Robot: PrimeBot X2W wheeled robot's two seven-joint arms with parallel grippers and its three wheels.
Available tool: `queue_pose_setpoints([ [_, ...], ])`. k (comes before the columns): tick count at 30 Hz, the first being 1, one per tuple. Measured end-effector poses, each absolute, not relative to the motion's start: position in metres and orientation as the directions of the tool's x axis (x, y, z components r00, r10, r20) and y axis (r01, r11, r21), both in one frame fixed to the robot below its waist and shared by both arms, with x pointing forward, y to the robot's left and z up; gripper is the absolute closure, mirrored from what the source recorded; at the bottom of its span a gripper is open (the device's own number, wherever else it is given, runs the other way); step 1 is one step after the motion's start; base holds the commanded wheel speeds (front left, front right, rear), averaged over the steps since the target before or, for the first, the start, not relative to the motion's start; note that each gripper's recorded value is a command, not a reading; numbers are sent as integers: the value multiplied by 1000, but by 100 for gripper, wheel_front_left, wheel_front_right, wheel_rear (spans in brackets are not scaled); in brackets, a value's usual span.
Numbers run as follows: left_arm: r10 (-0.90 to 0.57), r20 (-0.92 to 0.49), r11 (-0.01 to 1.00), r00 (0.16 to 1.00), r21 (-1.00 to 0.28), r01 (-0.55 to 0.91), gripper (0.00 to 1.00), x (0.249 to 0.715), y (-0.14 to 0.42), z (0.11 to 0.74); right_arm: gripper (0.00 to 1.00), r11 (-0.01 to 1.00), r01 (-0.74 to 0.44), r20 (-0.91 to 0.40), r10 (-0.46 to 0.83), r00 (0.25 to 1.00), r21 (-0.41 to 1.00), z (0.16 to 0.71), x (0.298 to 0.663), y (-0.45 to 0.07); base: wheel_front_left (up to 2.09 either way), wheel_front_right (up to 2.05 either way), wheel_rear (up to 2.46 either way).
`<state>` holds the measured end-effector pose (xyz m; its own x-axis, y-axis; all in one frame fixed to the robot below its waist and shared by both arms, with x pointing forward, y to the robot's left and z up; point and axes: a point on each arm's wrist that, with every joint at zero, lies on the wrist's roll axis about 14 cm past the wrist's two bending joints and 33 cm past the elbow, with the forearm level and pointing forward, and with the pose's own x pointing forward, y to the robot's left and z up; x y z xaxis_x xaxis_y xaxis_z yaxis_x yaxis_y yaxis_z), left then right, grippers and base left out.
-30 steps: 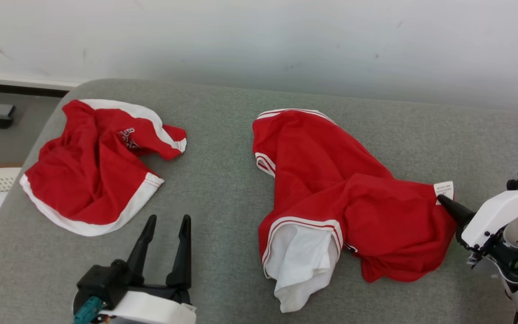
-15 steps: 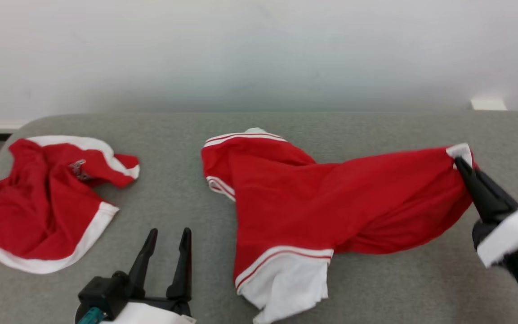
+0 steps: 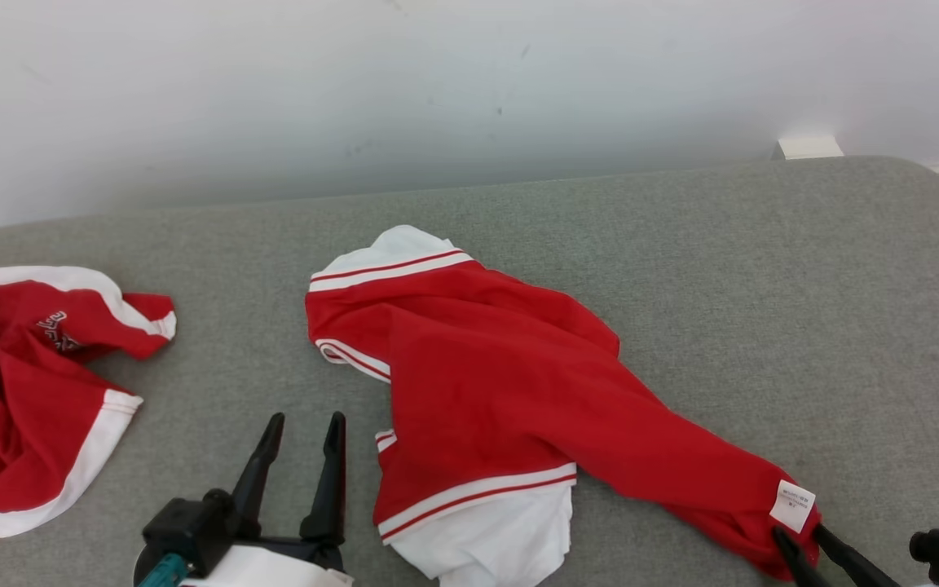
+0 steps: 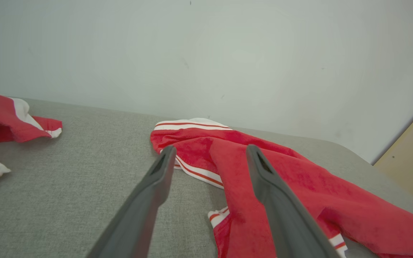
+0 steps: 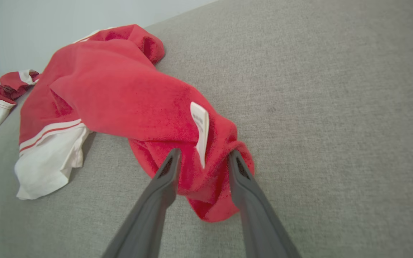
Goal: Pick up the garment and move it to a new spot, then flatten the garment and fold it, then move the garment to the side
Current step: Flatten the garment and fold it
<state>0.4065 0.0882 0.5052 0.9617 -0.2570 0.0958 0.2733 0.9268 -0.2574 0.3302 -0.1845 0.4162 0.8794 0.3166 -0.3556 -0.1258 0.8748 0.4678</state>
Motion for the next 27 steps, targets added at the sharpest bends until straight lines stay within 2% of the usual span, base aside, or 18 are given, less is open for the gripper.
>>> queue_pose_setpoints([
  [2,-263,93,926,960,-255,278,0,406,87,504,0,878,-115,-389,319,864,465,408,322,-185,0,0,0],
  [4,-264,96,926,960,-253,280,0,406,86,506,0,878,-94,-358,286,889,469,414,325,-193,0,0,0],
  [11,-247,126,931,961,-244,271,0,401,92,518,0,866,-117,-79,177,981,486,483,352,-218,0,0,0],
  [17,-233,137,934,963,-245,260,0,389,98,523,0,875,-133,128,82,988,465,535,367,-224,0,0,0],
  [21,-241,107,928,965,-267,261,0,381,97,513,0,874,-123,143,62,988,470,533,360,-215,0,0,0],
  [24,-281,1,887,960,-381,260,0,372,85,484,0,876,-123,155,56,986,467,535,360,-212,0,0,0],
  [27,-346,-80,879,935,-377,293,0,370,68,469,0,880,-115,155,48,987,461,535,360,-214,0,0,0],
])
